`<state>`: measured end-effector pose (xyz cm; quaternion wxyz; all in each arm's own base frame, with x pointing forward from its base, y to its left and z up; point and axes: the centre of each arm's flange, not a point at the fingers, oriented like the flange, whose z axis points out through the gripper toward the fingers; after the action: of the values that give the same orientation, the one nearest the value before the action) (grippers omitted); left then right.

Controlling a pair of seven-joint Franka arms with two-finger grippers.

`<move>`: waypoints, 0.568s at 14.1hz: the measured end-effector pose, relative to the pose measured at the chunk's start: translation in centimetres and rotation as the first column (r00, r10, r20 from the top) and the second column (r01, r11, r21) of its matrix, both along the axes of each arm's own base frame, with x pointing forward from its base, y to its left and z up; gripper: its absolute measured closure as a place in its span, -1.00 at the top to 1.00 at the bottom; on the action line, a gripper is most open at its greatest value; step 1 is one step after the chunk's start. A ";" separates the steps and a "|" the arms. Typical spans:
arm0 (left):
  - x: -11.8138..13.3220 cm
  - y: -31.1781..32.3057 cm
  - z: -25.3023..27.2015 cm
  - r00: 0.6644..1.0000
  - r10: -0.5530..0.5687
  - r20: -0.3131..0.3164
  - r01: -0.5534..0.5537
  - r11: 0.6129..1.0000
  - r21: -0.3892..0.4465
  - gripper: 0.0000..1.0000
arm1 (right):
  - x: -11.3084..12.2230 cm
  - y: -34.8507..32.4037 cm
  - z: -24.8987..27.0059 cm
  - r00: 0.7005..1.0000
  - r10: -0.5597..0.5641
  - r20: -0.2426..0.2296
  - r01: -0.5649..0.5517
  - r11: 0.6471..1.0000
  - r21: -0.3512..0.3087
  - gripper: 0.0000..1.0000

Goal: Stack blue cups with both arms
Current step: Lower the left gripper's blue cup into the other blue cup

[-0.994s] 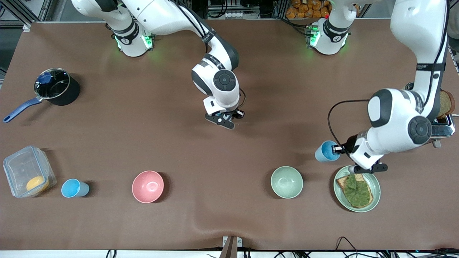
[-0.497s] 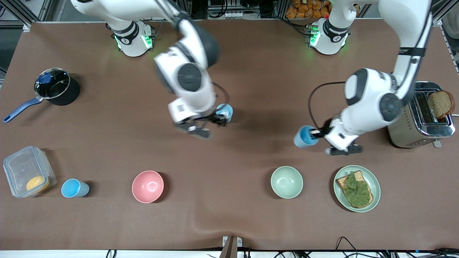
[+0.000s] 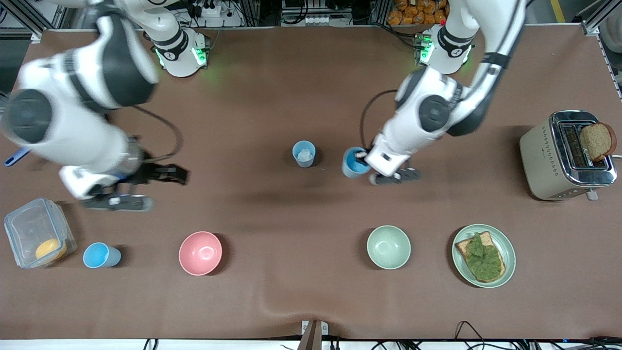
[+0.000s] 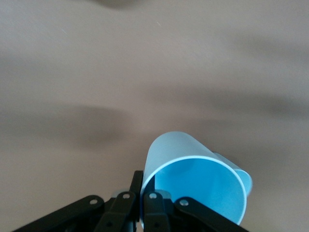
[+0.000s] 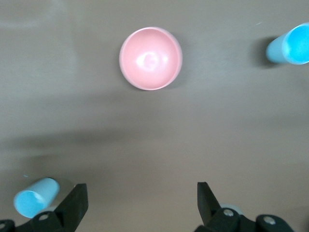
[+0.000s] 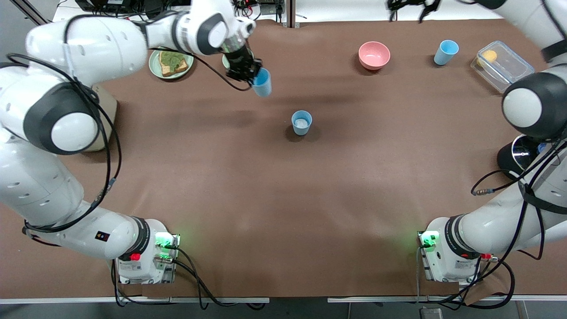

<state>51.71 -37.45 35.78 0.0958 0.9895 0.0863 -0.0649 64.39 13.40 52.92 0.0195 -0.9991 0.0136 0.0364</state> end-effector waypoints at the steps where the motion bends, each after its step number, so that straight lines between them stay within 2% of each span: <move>1: -0.8 -1.9 -0.3 1.000 0.008 -0.003 -0.008 1.000 0.009 -0.94 | -0.1 -2.1 0.7 1.000 0.016 -0.006 -0.016 1.000 0.002 1.00; 4: -2.7 -6.9 -1.6 0.999 0.031 -0.021 -0.030 0.999 0.021 -0.94 | -1.2 -5.3 3.5 0.999 0.046 0.008 -0.047 0.999 0.007 1.00; 8: -3.9 -10.0 -3.5 0.998 0.036 -0.045 -0.035 0.999 0.030 -0.94 | -2.2 -4.3 4.3 0.998 0.069 0.004 -0.069 0.998 0.005 1.00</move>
<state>47.82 -47.41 32.29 0.0805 0.9874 0.1070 -0.0846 62.20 9.11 57.25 0.0211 -0.9989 -0.0212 0.0354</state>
